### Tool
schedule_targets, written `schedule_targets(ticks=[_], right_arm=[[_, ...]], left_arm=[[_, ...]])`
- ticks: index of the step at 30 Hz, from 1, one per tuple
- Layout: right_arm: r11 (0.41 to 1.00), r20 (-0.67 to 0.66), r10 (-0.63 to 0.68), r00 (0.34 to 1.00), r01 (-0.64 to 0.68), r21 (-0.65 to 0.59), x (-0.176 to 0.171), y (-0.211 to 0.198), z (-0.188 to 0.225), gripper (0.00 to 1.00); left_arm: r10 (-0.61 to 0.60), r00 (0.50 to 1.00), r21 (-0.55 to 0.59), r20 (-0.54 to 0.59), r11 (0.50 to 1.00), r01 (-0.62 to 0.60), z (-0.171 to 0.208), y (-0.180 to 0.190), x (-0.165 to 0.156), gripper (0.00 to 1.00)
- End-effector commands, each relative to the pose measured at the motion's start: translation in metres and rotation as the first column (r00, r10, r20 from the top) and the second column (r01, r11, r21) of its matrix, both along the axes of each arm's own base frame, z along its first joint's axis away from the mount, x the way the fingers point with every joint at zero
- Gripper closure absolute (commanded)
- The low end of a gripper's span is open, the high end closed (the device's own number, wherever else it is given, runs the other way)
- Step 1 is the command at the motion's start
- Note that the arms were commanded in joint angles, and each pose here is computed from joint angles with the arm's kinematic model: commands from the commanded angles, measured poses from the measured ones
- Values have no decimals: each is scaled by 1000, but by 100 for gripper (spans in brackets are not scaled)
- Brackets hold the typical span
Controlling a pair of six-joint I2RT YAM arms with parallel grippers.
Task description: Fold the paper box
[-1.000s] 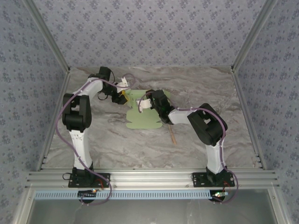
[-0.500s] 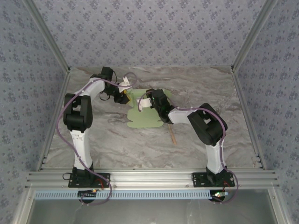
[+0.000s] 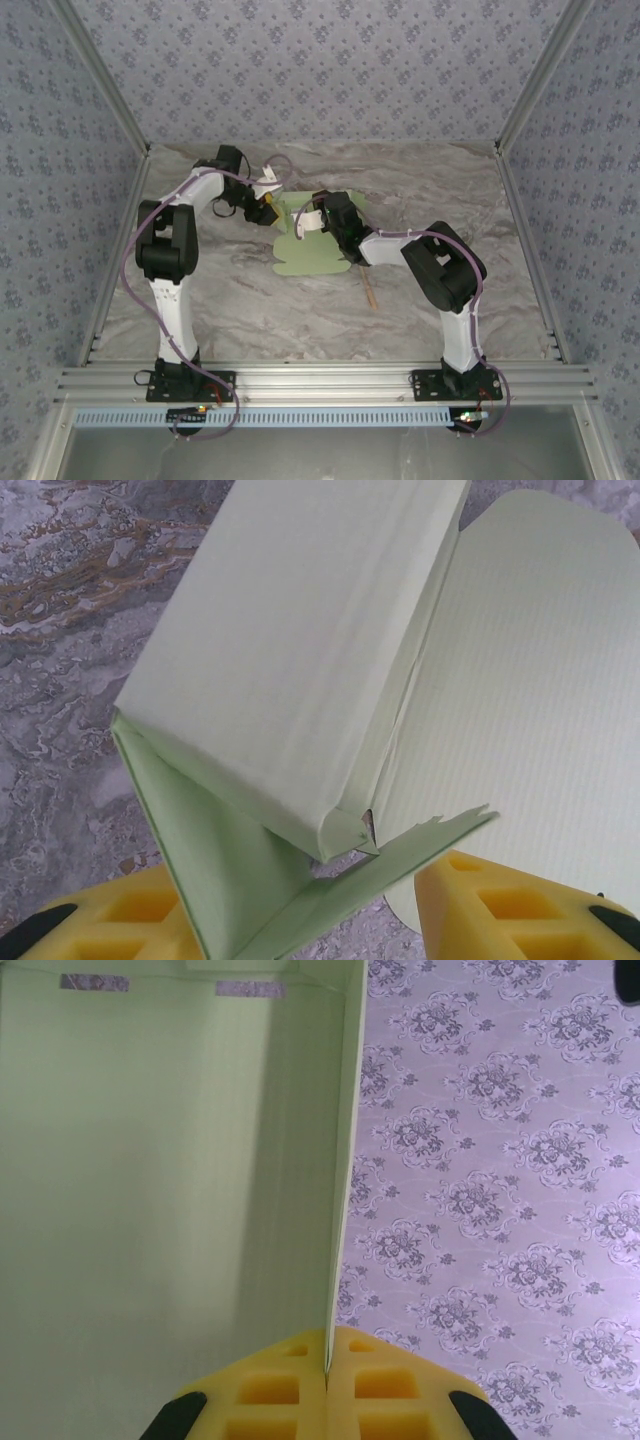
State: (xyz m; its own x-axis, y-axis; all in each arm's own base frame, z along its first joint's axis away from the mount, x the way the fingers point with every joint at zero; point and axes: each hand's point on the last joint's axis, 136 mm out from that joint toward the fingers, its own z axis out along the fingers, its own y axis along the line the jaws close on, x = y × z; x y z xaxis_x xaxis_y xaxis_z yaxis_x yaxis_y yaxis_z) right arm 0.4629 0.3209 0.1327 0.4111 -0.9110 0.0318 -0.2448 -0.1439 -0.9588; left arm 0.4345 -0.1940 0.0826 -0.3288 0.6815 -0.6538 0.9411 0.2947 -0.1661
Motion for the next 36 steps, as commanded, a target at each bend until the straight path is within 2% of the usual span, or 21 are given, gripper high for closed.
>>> schedule_targets(ticks=[1,15,20,28,36], right_arm=[[1000,-39,2,999,-3,-11,-3,7,-12,100],[1000,-37,-11,999,11,-6,-1,6,-11,100],[1000,-37,-15,999,15,-5,-1,6,-12,100],[999,-24,-34,999,35,3,-2,7,-11,100],[997,19,-64,998,63,35,1,11,-1,100]], left_arm=[[-11,997,-71,-77,997,6,14,-12,-23,53],[56,988,-83,-144,994,-69,12,-8,-31,47],[60,986,-99,-158,992,-76,14,-9,-33,51],[57,988,-109,-143,991,-73,22,-12,-38,48],[137,979,-59,-151,987,-147,19,-14,-22,55]])
